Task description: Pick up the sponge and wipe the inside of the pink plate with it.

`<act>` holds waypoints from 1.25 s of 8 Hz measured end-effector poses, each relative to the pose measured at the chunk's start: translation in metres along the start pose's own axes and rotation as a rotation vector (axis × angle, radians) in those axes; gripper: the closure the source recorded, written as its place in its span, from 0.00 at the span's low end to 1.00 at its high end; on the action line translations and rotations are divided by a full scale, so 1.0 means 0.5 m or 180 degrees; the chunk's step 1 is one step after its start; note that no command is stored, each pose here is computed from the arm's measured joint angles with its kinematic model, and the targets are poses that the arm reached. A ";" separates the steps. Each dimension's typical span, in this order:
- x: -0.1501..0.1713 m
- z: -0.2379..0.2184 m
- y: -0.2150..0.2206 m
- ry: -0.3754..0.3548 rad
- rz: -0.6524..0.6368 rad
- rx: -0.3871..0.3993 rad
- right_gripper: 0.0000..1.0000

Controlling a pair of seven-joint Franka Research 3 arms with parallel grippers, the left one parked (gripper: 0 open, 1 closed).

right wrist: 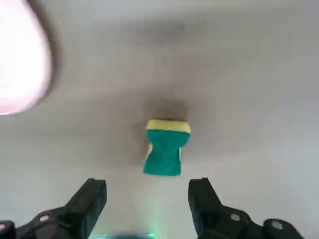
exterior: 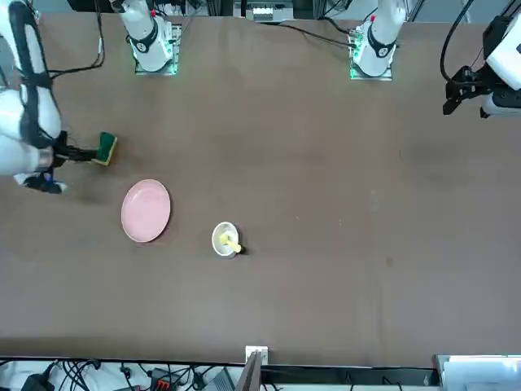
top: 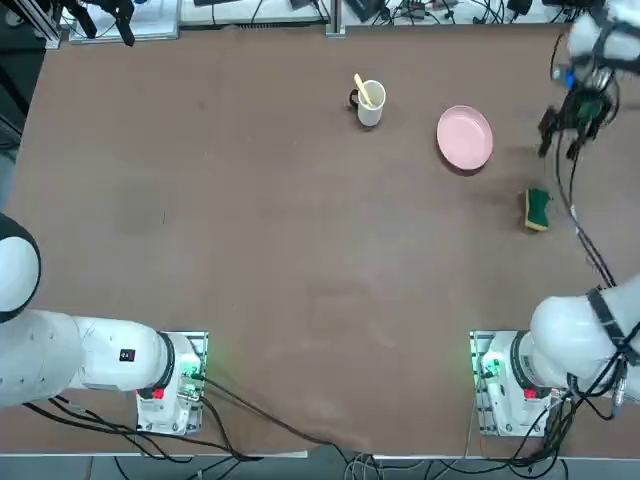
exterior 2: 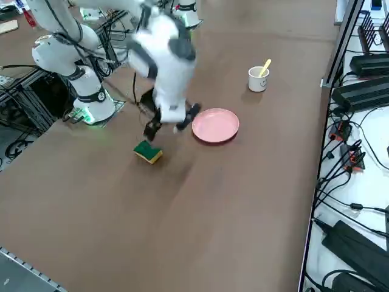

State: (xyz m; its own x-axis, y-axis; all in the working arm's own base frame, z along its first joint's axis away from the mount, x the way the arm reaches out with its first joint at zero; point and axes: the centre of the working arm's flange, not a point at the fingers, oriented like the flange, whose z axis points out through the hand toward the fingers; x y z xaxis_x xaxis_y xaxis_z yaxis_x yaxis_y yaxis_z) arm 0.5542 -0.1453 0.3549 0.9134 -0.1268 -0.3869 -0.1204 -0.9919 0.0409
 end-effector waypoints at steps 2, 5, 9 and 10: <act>-0.058 -0.165 -0.058 0.0416 -0.0109 -0.0097 0.00; -0.201 -0.368 -0.135 0.1021 -0.0203 -0.0129 0.00; -0.278 -0.502 -0.220 0.1280 -0.0385 -0.0038 0.00; -0.277 -0.506 -0.231 0.1311 -0.0400 -0.0022 0.00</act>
State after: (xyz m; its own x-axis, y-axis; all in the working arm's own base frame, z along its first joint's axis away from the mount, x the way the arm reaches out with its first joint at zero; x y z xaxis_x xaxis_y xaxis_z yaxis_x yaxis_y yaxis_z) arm 0.5399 -0.0154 0.6370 0.9999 0.0032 0.0109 0.0029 -0.9997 0.0237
